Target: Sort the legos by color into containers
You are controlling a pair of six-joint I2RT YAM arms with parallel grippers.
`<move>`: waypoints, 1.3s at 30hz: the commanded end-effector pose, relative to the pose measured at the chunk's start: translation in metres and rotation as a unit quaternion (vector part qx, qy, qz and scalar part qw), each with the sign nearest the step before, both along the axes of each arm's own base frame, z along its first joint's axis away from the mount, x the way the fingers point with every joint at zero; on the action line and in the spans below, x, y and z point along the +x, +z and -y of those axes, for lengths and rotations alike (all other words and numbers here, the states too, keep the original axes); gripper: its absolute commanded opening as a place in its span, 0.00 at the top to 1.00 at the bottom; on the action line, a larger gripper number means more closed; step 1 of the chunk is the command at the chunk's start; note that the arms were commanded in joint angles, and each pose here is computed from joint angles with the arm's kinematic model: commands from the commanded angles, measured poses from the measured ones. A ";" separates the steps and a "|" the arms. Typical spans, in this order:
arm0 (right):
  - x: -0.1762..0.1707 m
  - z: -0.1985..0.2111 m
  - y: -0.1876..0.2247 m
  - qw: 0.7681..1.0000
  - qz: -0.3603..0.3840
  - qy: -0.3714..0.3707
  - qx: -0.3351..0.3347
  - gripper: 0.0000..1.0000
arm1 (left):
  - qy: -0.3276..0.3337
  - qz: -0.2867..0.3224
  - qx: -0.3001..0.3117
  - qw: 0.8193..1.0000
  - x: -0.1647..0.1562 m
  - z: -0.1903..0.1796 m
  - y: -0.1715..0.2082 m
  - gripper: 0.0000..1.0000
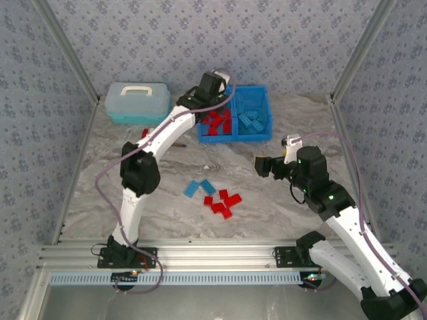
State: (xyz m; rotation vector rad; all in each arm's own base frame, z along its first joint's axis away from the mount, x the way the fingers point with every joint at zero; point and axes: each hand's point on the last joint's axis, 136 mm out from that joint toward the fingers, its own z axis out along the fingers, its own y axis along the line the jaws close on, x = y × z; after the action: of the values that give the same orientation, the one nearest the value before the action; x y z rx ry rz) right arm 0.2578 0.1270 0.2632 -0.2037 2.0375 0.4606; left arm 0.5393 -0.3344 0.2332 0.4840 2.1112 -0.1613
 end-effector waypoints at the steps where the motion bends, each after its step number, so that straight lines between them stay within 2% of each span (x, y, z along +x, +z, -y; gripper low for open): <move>1: -0.008 0.012 0.014 1.000 0.008 -0.023 0.007 0.00 | 0.012 -0.020 0.038 0.999 0.015 0.002 -0.035 0.75; 3: -0.012 0.016 0.017 1.000 0.012 -0.028 0.007 0.00 | 0.016 -0.020 0.036 0.999 0.028 0.002 -0.039 0.74; 6: -0.017 0.019 0.020 0.999 0.016 -0.031 0.008 0.00 | 0.017 -0.020 0.043 0.999 0.036 0.003 -0.044 0.66; 9: -0.019 0.021 0.021 0.999 0.017 -0.032 0.009 0.00 | 0.013 -0.037 0.048 0.998 0.029 0.001 -0.048 0.60; 11: -0.019 0.021 0.021 0.999 0.018 -0.031 0.010 0.00 | 0.011 -0.037 0.039 0.998 0.024 0.001 -0.038 0.57; 17: -0.016 0.018 0.024 0.999 0.024 -0.031 0.017 0.00 | -0.007 -0.010 0.000 1.000 -0.006 0.002 0.022 0.42; 20: -0.013 0.017 0.025 0.999 0.026 -0.030 0.021 0.00 | -0.031 0.005 -0.027 0.999 -0.043 0.001 0.054 0.42; 22: -0.009 0.016 0.021 0.999 0.025 -0.034 0.017 0.00 | -0.072 0.013 -0.054 0.996 -0.081 0.003 0.070 0.41; 25: 0.000 0.013 0.012 0.999 0.021 -0.036 0.017 0.00 | -0.144 -0.008 -0.057 0.988 -0.145 0.008 0.060 0.40; 28: 0.011 0.009 0.004 0.999 0.015 -0.044 0.023 0.00 | -0.223 -0.043 -0.023 0.974 -0.213 0.017 0.033 0.40; 31: 0.024 0.016 -0.001 0.997 0.014 -0.078 0.024 0.00 | -0.261 -0.078 0.010 0.962 -0.267 0.021 -0.005 0.40; 36: 0.030 0.052 -0.020 0.985 -0.013 -0.172 0.028 0.00 | -0.250 -0.177 0.025 0.952 -0.313 0.020 -0.075 0.41; 39: 0.028 0.063 -0.032 0.980 -0.033 -0.191 0.043 0.00 | -0.267 -0.197 0.050 0.942 -0.324 0.028 -0.104 0.41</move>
State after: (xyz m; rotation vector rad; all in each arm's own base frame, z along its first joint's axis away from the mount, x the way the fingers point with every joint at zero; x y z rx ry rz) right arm 0.2866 0.0800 0.2352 0.1338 2.0657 0.3232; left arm 0.2216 -0.3547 0.1395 1.1633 2.3021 -0.4698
